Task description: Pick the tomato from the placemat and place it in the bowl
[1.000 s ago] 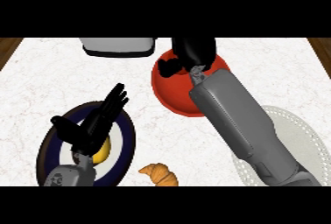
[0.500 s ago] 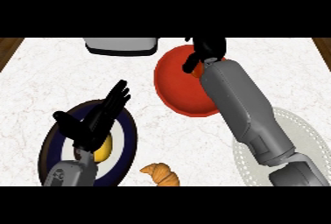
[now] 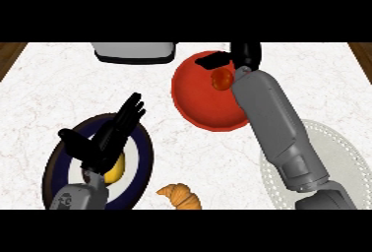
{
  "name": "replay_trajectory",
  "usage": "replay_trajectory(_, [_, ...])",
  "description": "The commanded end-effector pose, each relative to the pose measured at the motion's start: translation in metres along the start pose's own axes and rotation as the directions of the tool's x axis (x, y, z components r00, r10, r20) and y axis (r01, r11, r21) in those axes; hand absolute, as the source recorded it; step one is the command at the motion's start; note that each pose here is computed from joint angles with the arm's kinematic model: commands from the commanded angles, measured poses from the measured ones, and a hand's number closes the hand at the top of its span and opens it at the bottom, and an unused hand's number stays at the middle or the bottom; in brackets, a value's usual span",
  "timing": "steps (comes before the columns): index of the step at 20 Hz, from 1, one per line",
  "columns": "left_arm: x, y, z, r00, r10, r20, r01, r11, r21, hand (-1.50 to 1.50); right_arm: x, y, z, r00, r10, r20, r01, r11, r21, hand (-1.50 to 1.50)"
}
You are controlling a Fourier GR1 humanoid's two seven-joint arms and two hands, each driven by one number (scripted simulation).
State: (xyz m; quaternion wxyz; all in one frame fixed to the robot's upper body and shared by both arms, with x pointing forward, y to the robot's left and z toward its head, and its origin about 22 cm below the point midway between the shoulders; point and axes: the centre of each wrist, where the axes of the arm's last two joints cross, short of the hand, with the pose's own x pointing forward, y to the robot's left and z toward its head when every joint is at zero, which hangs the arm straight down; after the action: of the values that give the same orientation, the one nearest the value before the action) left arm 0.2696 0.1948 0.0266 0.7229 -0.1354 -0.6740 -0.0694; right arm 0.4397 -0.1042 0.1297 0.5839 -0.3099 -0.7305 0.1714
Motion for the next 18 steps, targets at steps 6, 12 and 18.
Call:
replay_trajectory(6, [0.004, 0.003, 0.001, 1.000, 0.005, -0.005, -0.005, 0.999, 0.052, 0.00, -0.018, -0.029, 0.041, 0.887, -0.401, 0.230, 0.419, 0.907, -0.036, -1.50])
replay_trajectory(12, [-0.013, 0.021, 0.021, 0.999, 0.005, -0.032, -0.001, 0.995, 0.102, 0.00, -0.023, -0.058, 0.113, 0.812, -0.486, 0.322, 0.512, 0.859, 0.007, -1.50])
replay_trajectory(18, [-0.012, 0.025, 0.028, 1.000, 0.005, -0.028, -0.001, 0.991, 0.134, 0.00, -0.040, -0.080, 0.205, 0.791, -0.508, 0.342, 0.521, 0.851, 0.060, 1.50])
